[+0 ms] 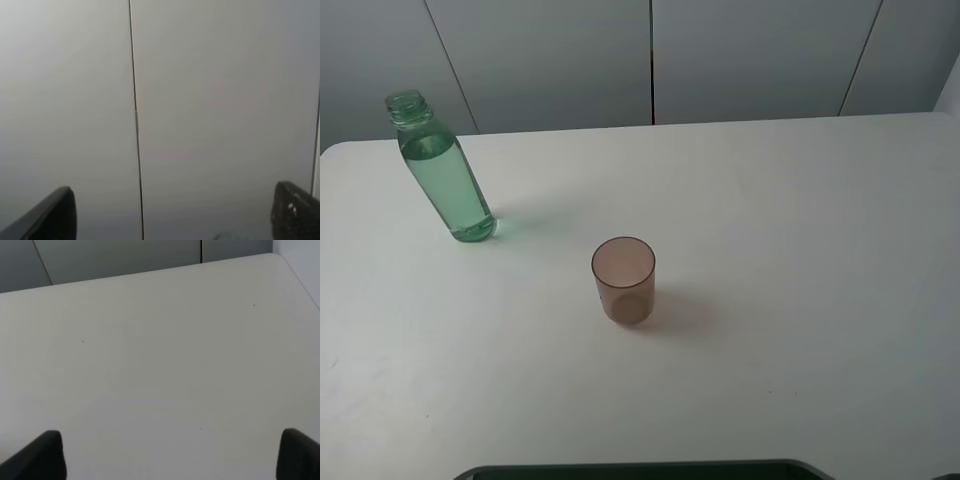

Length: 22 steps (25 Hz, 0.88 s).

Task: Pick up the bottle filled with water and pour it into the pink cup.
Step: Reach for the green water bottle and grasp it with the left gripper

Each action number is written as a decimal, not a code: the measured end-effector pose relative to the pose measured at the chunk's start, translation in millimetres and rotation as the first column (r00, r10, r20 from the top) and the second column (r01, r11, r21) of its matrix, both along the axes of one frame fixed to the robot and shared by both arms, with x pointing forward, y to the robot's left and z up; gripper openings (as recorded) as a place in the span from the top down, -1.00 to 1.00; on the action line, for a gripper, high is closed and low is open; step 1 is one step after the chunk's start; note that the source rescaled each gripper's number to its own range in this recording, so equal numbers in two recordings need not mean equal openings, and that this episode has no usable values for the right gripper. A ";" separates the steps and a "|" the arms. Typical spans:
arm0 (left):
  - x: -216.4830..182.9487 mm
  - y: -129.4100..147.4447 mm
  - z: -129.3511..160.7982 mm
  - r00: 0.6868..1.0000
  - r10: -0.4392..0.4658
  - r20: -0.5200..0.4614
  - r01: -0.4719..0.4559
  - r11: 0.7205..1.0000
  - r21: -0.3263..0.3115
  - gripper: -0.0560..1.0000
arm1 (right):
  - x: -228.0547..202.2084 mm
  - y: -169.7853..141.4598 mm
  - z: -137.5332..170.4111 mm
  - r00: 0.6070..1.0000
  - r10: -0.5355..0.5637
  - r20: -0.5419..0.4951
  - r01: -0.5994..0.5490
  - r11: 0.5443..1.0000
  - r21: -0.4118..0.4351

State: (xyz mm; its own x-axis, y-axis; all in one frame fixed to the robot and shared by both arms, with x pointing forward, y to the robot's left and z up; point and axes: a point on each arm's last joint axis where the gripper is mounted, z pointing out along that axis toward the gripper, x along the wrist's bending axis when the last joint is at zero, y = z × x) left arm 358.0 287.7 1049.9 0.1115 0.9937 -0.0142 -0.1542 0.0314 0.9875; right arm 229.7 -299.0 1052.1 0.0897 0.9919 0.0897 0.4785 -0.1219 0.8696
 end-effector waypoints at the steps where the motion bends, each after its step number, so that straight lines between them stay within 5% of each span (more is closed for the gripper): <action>1: 2.5 -0.2 -7.9 1.000 0.002 -0.014 -0.002 1.000 0.002 -0.97 | 0.0 0.0 0.0 1.000 0.000 0.000 0.000 1.000 0.000; 11: 24.4 -5.1 -63.5 0.989 -0.013 -0.147 0.022 0.998 0.059 -0.97 | 0.0 0.0 0.0 1.000 0.000 0.000 0.000 1.000 0.000; 22: 47.3 -12.2 -94.0 0.968 -0.050 -0.246 0.075 0.993 0.095 -0.97 | 0.0 0.0 0.0 1.000 0.000 0.000 0.000 1.000 0.000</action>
